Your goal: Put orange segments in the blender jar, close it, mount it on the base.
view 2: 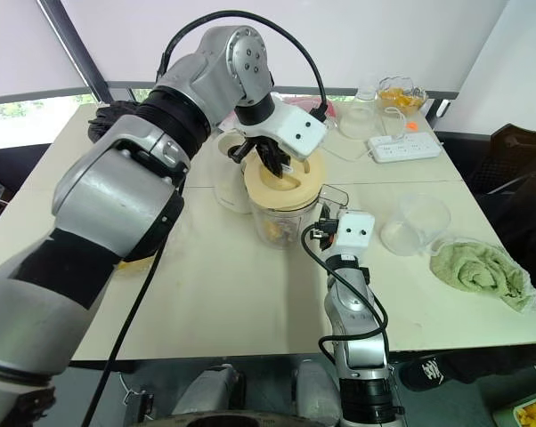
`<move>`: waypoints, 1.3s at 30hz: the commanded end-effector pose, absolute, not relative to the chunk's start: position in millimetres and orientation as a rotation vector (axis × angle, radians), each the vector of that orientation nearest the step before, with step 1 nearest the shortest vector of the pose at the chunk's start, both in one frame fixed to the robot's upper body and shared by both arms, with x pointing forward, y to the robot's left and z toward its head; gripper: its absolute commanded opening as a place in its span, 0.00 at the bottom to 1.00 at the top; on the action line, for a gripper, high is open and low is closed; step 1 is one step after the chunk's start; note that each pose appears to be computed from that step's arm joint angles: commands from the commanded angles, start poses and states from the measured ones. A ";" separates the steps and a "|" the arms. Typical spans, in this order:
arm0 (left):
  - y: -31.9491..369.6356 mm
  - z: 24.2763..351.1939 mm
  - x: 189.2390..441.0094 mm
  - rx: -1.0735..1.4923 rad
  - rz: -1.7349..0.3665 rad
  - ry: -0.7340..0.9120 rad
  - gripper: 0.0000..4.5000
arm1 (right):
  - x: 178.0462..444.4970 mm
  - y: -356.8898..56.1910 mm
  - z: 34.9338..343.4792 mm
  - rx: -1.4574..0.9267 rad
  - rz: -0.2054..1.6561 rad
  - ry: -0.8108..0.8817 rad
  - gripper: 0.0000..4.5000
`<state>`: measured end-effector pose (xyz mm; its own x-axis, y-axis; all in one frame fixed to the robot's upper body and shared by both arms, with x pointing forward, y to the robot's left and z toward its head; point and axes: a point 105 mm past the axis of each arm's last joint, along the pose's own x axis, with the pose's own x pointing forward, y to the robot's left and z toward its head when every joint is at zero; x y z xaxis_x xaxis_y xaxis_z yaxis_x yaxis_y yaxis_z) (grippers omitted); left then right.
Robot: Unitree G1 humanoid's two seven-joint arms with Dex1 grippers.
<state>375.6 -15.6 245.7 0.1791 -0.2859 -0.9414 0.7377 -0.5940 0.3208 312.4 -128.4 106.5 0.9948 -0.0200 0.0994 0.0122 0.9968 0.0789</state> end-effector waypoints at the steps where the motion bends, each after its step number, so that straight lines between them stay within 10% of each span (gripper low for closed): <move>1: 33.5 198.8 386.4 1.619 -1.487 0.793 0.05 | 298.8 -100.5 140.5 0.187 0.068 -0.238 0.23; 20: 19.1 170.0 373.1 1.609 -1.594 0.858 0.05 | 272.4 -101.6 140.3 0.166 -0.051 -0.226 0.23; 39: -4.4 188.5 367.4 0.907 -1.525 0.858 0.05 | 286.8 -97.6 140.5 0.120 0.012 -0.229 0.23</move>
<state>370.1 -18.5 228.6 0.0183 -0.4145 -0.9099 0.9487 -0.2801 0.1467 292.5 -130.3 106.2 0.9866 -0.1324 0.0952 0.1287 0.9907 0.0441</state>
